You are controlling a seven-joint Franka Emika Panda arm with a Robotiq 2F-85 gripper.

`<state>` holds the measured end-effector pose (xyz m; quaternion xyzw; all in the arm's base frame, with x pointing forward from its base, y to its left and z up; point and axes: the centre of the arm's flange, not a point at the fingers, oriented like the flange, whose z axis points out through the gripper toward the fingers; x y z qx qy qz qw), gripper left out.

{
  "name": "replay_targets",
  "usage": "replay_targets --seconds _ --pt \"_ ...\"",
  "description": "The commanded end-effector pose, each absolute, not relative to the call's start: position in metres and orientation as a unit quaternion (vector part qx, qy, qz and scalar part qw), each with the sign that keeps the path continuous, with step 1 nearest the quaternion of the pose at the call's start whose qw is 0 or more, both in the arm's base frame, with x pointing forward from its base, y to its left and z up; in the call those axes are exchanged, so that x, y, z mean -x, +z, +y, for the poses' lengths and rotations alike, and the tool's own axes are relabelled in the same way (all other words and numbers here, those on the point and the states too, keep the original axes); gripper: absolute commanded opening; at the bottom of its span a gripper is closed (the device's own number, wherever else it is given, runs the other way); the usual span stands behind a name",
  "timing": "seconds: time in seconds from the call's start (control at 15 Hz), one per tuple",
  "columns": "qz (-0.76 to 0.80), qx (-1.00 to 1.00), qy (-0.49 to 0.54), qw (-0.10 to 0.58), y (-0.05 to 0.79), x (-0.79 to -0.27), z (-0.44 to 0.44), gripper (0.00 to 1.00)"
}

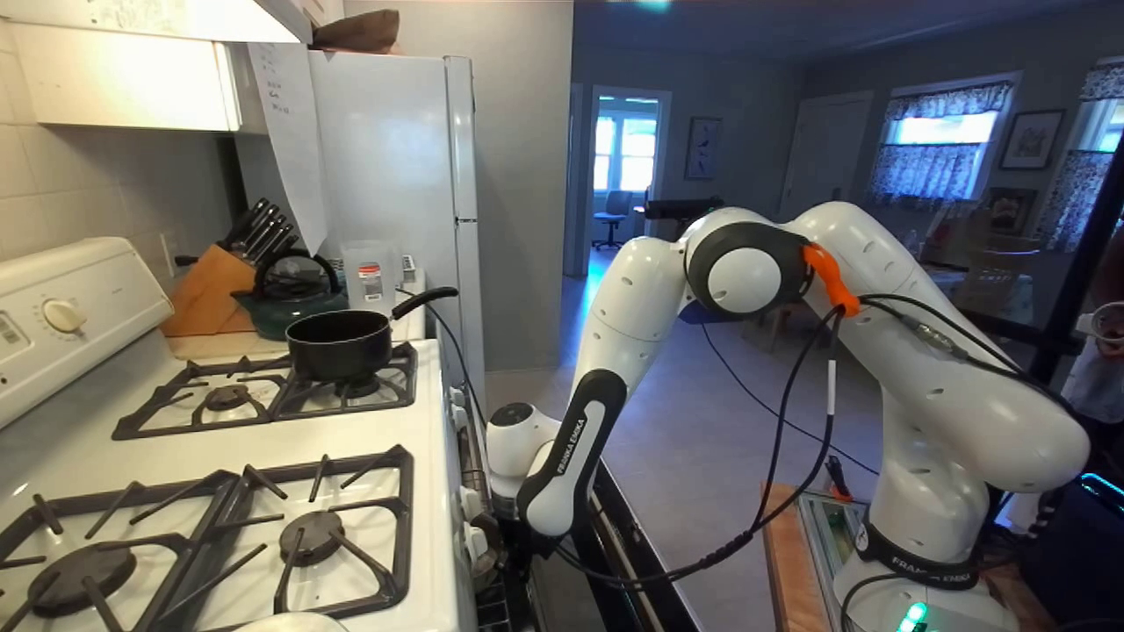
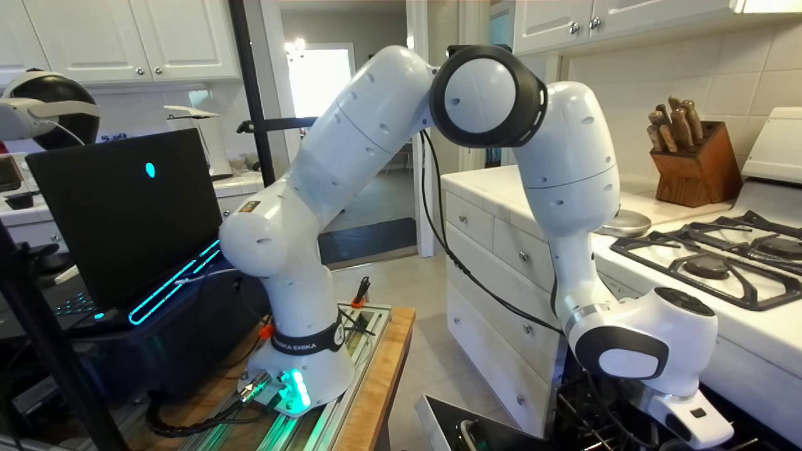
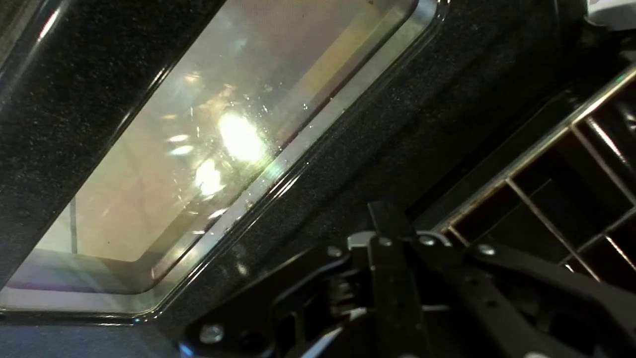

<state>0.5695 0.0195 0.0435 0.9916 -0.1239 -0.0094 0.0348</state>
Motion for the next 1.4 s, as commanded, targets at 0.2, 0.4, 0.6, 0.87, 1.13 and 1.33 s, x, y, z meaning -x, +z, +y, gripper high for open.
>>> replay_targets --seconds 0.2,0.4,0.6,0.87,1.13,1.33 --pt "-0.099 -0.995 0.004 0.019 0.020 -0.583 0.027 0.00" --pt "-0.085 -0.996 0.006 0.019 0.014 -0.582 0.031 0.00" --pt "-0.065 -0.998 0.004 0.021 0.011 -0.579 0.034 0.00" --pt "-0.038 -0.999 0.005 0.025 0.005 -0.580 0.034 0.00" --pt "-0.017 -0.999 0.030 0.026 0.004 -0.589 0.033 0.00" --pt "0.000 -0.999 0.034 0.024 0.003 -0.589 0.035 0.00"
